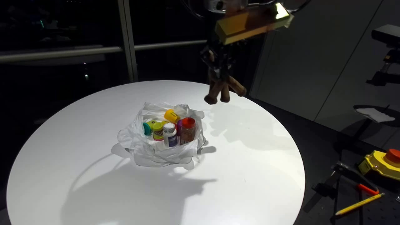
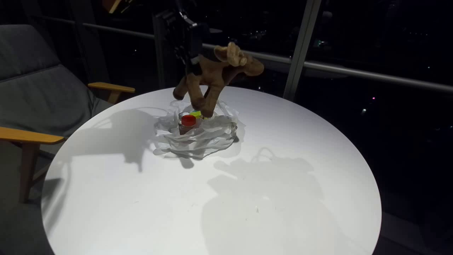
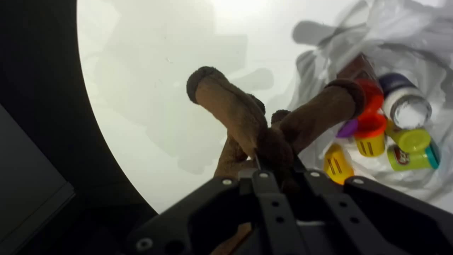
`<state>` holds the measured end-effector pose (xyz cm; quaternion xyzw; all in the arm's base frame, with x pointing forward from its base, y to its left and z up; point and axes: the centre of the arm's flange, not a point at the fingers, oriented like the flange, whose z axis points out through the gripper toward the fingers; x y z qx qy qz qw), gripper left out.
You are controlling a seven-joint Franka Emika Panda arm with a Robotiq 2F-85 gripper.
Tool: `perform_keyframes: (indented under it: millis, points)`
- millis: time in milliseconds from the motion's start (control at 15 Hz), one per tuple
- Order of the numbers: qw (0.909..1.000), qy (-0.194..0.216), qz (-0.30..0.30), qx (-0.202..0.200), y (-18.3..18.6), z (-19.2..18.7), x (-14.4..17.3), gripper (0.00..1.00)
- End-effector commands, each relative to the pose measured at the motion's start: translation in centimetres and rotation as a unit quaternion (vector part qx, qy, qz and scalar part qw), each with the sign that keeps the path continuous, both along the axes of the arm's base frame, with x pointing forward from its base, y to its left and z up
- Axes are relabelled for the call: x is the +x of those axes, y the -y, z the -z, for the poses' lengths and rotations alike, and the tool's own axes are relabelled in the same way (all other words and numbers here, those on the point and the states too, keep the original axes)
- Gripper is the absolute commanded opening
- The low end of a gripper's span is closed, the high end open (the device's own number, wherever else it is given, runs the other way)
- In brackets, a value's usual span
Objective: Remove the deer toy and containers from the white plastic bag and place them on the table
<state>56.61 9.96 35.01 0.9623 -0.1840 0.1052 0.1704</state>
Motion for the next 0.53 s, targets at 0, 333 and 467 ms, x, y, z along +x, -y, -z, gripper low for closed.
perform_keyframes:
  millis: [0, 333, 467]
  points:
    - [0.9992, -0.038, 0.008, 0.009, 2.1, 3.5, -7.4, 0.03]
    - [0.9962, -0.074, 0.03, -0.033, 3.6, 11.6, -11.4, 0.03]
    - [0.995, -0.081, 0.035, -0.046, 4.1, 13.7, -11.8, 0.03]
